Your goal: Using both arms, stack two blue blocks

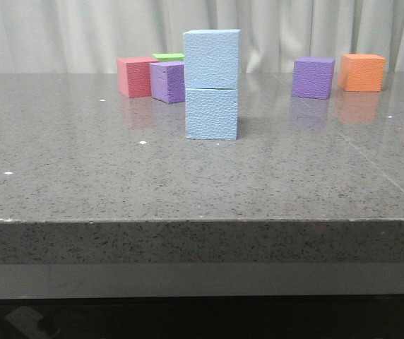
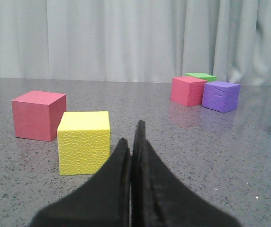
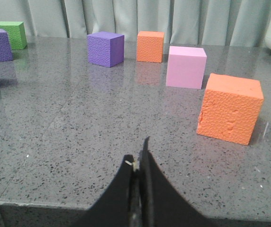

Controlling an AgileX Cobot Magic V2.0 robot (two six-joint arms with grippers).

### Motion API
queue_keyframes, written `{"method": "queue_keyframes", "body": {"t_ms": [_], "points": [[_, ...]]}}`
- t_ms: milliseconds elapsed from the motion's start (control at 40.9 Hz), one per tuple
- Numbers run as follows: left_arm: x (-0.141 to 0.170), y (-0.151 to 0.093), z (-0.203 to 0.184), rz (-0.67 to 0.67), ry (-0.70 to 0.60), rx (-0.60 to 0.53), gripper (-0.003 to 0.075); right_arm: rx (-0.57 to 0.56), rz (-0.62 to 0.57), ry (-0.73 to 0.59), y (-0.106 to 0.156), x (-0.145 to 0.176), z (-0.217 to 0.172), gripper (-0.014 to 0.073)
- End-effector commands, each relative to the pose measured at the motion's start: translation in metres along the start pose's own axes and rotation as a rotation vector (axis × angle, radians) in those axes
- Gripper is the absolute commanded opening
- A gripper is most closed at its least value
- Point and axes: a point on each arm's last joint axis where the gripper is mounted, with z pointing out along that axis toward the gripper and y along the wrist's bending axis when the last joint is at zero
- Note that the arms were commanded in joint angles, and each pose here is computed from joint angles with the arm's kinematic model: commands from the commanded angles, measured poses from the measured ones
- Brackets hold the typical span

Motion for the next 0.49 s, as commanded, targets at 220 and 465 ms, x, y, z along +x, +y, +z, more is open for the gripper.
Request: {"method": "queue_keyframes", "body": {"t_ms": [220, 465], "points": [[-0.0080, -0.0004, -0.0018, -0.009, -0.098, 0.006, -0.0020, -0.024, 0.001, -0.108, 0.0010, -0.0106, -0.0024, -0.0067], [-0.0080, -0.0004, -0.0018, -0.009, -0.098, 0.006, -0.0020, -0.024, 0.000, -0.104, 0.0010, -0.0103, -0.0023, -0.0067]]}}
